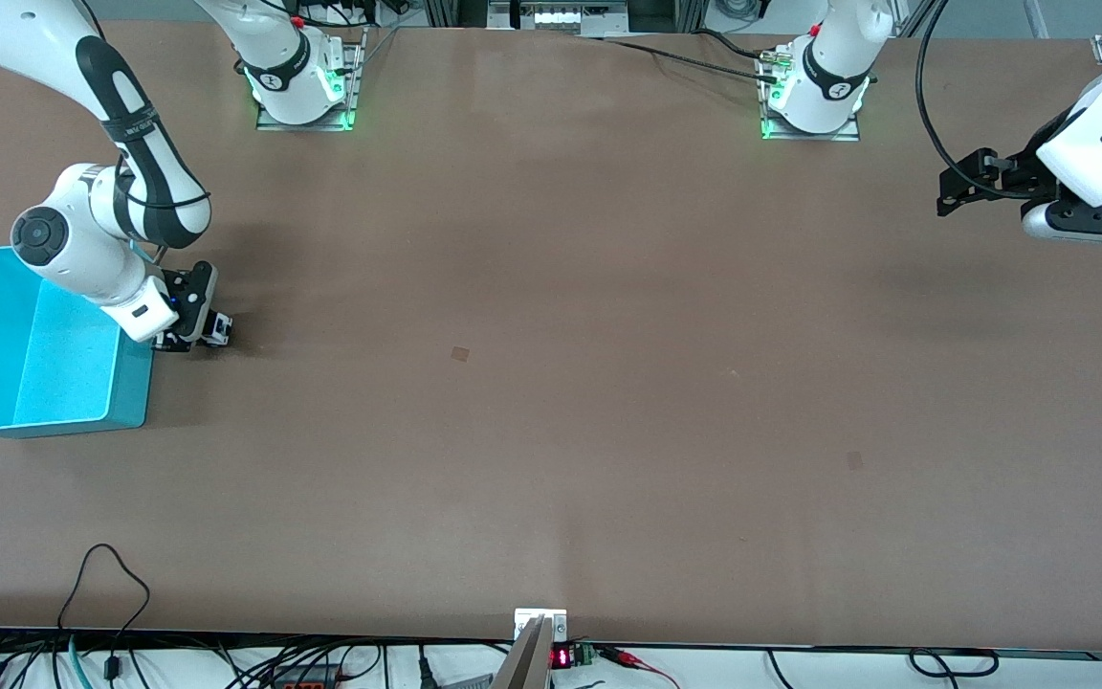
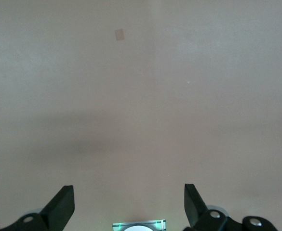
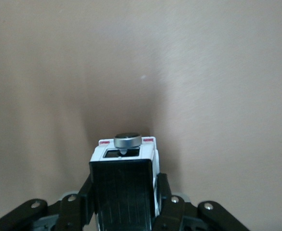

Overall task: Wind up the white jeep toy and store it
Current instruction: 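Lift the jeep with the right gripper and carry it over the bin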

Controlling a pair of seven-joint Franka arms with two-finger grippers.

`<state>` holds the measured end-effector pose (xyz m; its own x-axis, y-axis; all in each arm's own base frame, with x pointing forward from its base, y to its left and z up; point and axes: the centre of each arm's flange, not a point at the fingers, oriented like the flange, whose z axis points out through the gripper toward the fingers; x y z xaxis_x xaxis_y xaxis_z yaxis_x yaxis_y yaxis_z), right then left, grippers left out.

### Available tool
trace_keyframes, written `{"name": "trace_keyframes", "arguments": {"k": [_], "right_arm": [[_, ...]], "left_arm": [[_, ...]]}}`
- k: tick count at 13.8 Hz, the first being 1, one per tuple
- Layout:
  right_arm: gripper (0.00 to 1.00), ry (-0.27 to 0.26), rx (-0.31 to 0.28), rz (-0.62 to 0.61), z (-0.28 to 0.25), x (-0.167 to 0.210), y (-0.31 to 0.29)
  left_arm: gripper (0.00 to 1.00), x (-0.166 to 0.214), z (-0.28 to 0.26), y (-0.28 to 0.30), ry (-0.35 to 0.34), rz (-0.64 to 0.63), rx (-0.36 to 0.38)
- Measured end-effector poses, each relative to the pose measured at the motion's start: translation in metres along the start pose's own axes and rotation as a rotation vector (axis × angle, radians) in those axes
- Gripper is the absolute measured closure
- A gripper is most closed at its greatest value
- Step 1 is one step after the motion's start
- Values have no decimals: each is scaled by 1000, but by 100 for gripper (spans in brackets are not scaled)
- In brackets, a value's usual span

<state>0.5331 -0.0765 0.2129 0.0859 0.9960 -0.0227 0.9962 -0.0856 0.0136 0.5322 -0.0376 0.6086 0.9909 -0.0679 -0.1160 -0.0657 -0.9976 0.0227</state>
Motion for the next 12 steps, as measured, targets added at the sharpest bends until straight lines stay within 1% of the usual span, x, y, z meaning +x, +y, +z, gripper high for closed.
{"name": "trace_keyframes", "arguments": {"k": [4, 7, 10, 12], "right_arm": [[47, 4, -64, -46, -37, 27, 35], [47, 10, -108, -44, -72, 38, 62], [47, 12, -132, 25, -102, 37, 82], [47, 17, -138, 111, -124, 36, 94]], "left_arm": [[0, 0, 0, 0, 0, 0, 0], [0, -2, -4, 0, -7, -1, 0], [0, -6, -15, -5, -7, -9, -1], [0, -8, -19, -9, -13, -21, -2]]}}
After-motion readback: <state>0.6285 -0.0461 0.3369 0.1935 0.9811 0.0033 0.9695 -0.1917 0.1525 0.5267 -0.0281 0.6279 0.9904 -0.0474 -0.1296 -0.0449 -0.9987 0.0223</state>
